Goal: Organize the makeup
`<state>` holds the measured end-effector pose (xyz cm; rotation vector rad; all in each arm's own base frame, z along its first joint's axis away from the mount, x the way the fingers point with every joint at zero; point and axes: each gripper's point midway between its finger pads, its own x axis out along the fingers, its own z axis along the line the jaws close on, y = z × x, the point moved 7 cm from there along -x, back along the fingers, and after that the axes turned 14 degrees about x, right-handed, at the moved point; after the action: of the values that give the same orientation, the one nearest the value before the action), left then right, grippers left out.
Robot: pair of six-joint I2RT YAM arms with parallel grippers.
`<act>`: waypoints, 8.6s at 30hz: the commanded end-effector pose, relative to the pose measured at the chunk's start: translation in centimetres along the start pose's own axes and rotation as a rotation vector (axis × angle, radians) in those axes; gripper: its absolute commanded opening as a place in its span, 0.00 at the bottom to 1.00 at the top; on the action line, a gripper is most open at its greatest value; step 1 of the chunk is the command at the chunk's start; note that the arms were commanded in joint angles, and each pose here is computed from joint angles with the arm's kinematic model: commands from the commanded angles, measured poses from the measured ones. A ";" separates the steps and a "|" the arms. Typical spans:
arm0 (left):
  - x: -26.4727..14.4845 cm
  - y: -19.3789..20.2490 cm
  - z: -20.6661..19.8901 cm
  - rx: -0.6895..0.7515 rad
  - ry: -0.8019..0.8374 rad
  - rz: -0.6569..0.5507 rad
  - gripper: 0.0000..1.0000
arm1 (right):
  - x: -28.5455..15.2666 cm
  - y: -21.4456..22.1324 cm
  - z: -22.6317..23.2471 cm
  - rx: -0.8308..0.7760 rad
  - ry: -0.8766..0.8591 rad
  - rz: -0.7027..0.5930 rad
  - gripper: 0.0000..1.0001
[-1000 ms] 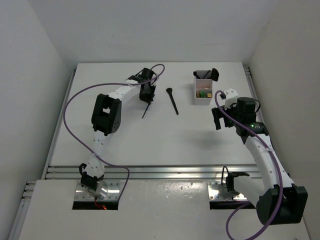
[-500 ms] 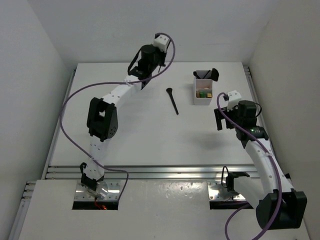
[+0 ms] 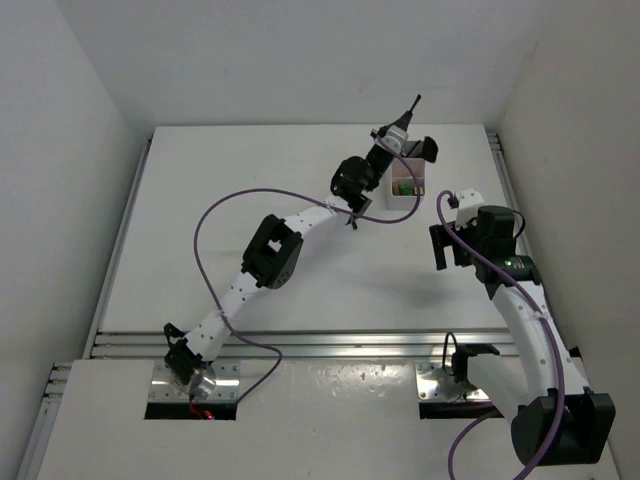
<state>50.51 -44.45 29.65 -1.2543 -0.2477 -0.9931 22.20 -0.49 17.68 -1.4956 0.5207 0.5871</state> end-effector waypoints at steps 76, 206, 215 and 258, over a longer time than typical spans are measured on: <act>-14.4 1.9 9.3 -0.540 -0.039 1.250 0.56 | 0.9 -3.0 1.8 -0.025 0.004 0.007 1.00; -1.3 1.3 1.0 -0.405 0.086 -0.110 0.00 | -3.6 -9.8 2.2 -0.142 -0.144 -0.001 1.00; -0.9 0.2 1.0 -0.452 0.162 -0.129 0.00 | 0.2 -21.4 2.9 -0.002 -0.384 -0.300 1.00; -1.5 -2.4 -0.6 -0.389 0.261 -0.053 0.99 | 10.7 -29.4 4.7 0.238 -0.525 -0.568 0.00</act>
<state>49.75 -44.84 23.47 -1.4951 0.2002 -1.1688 49.50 4.68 29.93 -1.0387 -0.1226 0.4905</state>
